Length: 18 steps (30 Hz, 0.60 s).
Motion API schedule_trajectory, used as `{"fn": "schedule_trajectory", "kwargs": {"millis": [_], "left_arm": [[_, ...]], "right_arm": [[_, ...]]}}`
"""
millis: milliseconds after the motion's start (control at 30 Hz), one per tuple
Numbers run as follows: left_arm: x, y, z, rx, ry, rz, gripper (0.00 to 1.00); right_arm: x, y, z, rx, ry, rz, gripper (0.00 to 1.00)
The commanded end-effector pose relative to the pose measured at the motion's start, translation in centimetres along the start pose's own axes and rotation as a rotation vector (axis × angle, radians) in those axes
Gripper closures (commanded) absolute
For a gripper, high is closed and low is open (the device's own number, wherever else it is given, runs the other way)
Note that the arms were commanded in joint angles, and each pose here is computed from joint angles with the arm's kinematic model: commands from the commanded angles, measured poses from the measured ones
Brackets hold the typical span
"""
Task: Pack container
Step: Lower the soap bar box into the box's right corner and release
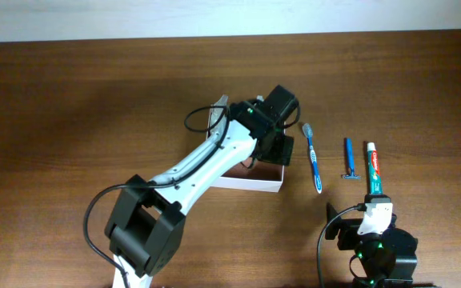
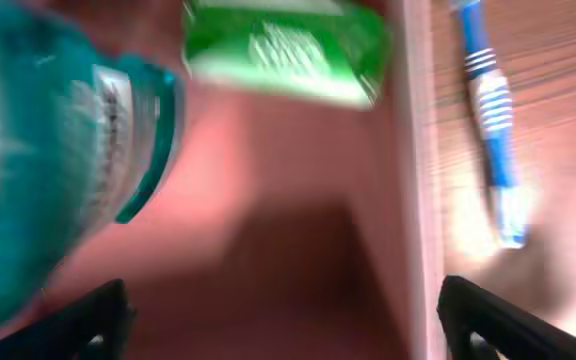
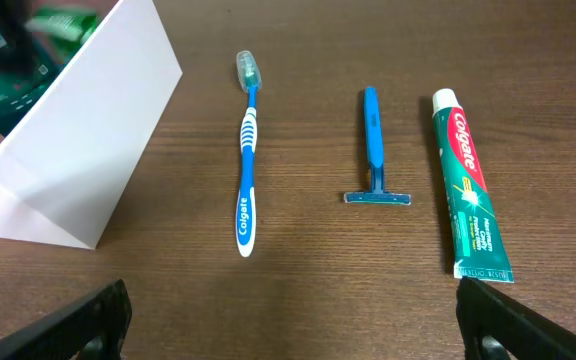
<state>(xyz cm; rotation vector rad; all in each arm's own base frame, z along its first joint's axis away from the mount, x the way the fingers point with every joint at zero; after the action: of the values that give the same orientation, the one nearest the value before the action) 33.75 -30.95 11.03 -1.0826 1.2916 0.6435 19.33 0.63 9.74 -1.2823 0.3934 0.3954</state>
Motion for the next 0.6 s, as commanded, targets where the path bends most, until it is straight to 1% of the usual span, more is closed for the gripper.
{"fn": "schedule_trajectory", "kwargs": {"millis": [0, 100, 233, 400, 567], "left_arm": [[-3.6, -1.4, -2.2, -0.001, 0.112, -0.015, 0.01], [-7.0, -1.6, -2.8, 0.001, 0.149, -0.02, 0.01], [-12.5, -1.8, -2.4, 0.053, 0.135, -0.076, 0.0], [-19.3, -0.9, 2.1, 0.032, -0.054, -0.175, 0.01], [-25.4, 1.5, 7.6, -0.048, -0.2, -0.248, 0.01]], "right_arm": [[0.0, 0.1, 0.1, 0.012, -0.008, -0.002, 0.01], [0.0, 0.1, 0.1, 0.012, -0.008, -0.002, 0.01], [0.0, 0.1, 0.1, 0.012, -0.008, -0.002, 0.01], [0.0, 0.1, 0.1, 0.012, -0.008, -0.002, 0.01], [0.0, 0.1, 0.1, 0.011, -0.008, -0.002, 0.01]]}}
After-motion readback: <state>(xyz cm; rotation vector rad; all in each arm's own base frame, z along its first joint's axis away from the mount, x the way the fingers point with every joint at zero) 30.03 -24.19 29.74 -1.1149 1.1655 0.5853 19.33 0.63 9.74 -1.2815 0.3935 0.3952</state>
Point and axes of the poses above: each gripper's point midway between its finger pads, its own x axis out along the fingers, its own z axis along the line the jaws close on, y = z × x, the point moved 1 cm from there along -x, back along the fingers, and after that the axes turned 10 degrees about x, right-handed, at the moved point
